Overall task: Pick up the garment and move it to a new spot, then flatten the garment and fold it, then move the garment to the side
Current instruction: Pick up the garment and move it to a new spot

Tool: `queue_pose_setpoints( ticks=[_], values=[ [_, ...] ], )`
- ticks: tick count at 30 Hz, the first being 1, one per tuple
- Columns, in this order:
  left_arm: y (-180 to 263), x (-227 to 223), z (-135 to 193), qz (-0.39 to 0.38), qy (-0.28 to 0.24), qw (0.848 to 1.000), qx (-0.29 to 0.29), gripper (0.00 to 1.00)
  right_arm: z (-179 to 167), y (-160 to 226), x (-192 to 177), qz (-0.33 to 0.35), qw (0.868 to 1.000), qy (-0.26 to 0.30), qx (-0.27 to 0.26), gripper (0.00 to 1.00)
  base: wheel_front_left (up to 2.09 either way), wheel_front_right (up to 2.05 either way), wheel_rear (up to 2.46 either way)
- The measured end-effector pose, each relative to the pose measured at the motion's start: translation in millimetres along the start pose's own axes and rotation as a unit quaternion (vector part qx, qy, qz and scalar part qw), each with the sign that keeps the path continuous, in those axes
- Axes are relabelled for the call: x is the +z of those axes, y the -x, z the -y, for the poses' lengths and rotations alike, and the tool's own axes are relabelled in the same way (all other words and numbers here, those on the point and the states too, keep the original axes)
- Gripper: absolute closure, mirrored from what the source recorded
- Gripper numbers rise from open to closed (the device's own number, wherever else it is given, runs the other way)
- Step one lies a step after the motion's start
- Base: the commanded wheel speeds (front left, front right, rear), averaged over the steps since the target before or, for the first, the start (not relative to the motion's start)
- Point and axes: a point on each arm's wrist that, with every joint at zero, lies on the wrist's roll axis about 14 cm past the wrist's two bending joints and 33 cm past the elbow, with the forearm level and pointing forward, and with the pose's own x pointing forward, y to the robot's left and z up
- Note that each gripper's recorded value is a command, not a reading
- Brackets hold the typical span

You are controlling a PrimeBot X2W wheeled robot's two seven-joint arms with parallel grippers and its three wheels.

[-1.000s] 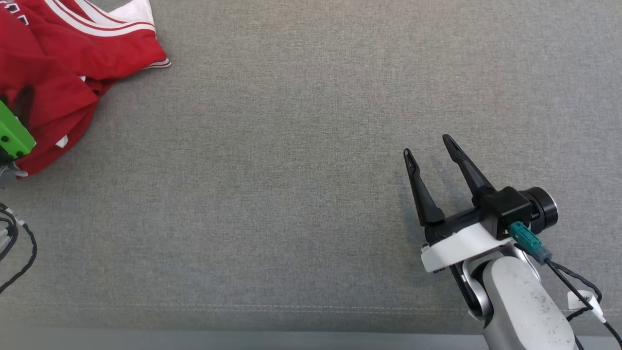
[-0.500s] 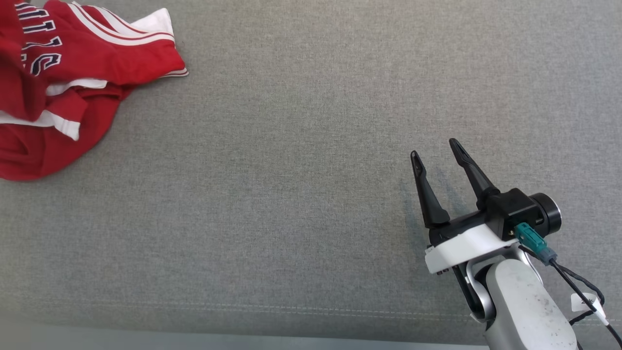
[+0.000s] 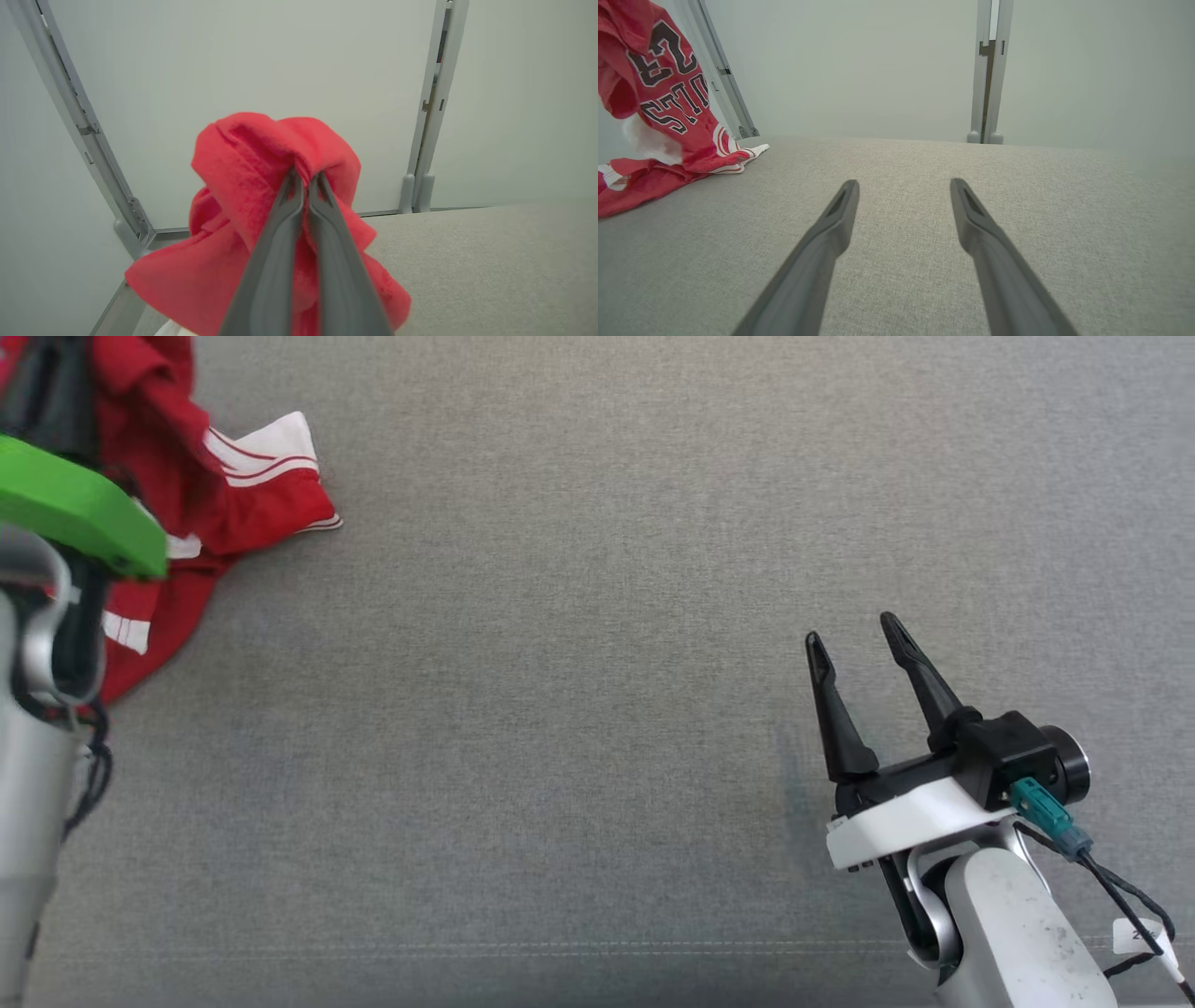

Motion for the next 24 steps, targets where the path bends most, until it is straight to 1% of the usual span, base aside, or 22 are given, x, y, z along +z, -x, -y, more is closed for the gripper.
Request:
queue_pose_setpoints(
  ticks=[5, 8, 12, 13, 14, 17, 19, 20, 24],
  values=[
    [14, -6, 68, 0.013, 0.033, 0.997, -0.062, 1.0, 14, 10, 9, 0.009, 1.0, 0.002, -0.024, 0.0, 0.0, 0.0, 0.0],
    [23, -15, 110, 0.007, 0.068, 0.993, -0.099, 1.0, 25, 17, 14, 0.014, 0.999, 0.002, -0.041, 0.0, 0.0, 0.0, 0.0],
    [30, -28, 158, -0.01, 0.1, 0.984, -0.148, 1.0, 42, 27, 20, 0.019, 0.997, 0.001, -0.069, 0.0, 0.0, 0.0, 0.0],
    [30, -28, 158, -0.01, 0.1, 0.984, -0.148, 1.0, 42, 27, 20, 0.019, 0.997, 0.001, -0.069, 0.0, 0.0, 0.0, 0.0],
    [32, -30, 172, -0.013, 0.104, 0.981, -0.164, 1.0, 47, 30, 21, 0.02, 0.997, 0.0, -0.077, 0.0, 0.0, 0.0, 0.0],
    [38, -42, 219, -0.036, 0.132, 0.967, -0.217, 1.0, 58, 39, 23, 0.02, 0.995, -0.001, -0.096, 0.0, 0.0, 0.0, 0.0],
    [48, -54, 252, -0.062, 0.149, 0.953, -0.258, 1.0, 67, 46, 25, 0.022, 0.994, -0.001, -0.111, 0.0, 0.0, 0.0, 0.0],
    [51, -60, 266, -0.073, 0.157, 0.947, -0.271, 1.0, 69, 49, 25, 0.022, 0.993, -0.002, -0.116, 0.0, 0.0, 0.0, 0.0],
    [60, -82, 308, -0.112, 0.16, 0.928, -0.319, 1.0, 82, 61, 26, 0.02, 0.99, -0.001, -0.14, 0.0, 0.0, 0.0, 0.0]
  ],
)
